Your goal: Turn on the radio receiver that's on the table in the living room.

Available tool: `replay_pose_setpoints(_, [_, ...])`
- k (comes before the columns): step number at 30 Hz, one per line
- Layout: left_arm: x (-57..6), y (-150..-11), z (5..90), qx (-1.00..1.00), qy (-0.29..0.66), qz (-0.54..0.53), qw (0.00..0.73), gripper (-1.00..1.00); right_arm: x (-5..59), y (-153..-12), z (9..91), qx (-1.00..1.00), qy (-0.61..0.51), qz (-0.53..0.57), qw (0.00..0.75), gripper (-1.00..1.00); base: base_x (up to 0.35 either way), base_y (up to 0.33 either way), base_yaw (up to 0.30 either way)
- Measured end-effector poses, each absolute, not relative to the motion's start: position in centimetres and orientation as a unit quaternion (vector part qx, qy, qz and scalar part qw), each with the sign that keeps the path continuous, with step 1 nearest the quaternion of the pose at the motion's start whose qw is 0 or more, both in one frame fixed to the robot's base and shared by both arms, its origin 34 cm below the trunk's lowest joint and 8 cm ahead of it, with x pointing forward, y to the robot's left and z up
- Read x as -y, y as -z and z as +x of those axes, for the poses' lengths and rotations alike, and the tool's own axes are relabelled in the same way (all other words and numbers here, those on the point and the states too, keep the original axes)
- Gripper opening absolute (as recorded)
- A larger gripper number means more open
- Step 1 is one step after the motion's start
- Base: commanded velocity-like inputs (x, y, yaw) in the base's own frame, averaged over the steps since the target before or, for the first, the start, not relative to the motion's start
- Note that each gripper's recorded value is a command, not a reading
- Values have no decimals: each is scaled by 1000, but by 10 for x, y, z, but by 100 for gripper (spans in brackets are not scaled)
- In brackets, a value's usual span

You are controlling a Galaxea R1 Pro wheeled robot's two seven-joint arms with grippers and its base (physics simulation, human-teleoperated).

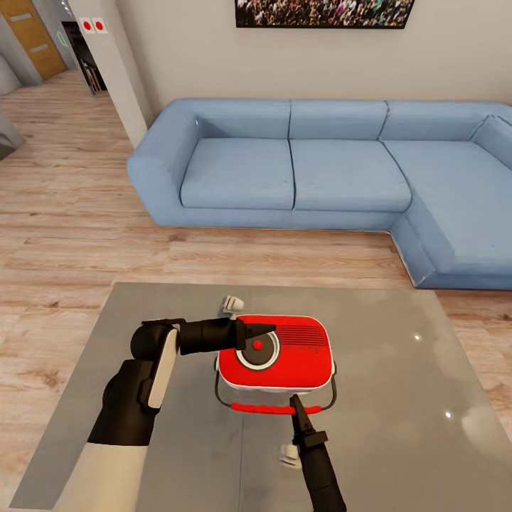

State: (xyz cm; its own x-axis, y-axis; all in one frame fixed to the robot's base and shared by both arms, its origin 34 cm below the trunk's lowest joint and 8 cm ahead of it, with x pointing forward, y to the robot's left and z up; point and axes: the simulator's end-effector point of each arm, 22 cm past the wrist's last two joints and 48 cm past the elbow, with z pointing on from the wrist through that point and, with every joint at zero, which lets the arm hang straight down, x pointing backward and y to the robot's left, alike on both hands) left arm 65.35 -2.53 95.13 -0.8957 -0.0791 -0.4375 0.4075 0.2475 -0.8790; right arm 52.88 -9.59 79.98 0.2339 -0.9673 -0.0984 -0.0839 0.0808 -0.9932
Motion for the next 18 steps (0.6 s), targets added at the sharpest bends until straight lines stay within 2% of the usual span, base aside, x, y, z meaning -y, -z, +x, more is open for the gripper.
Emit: replay_pose_setpoints(18, [24, -948, 653, -766, 601, 109, 199, -100, 99, -799, 529, -477, 398, -552, 557, -100, 0, 0, 0])
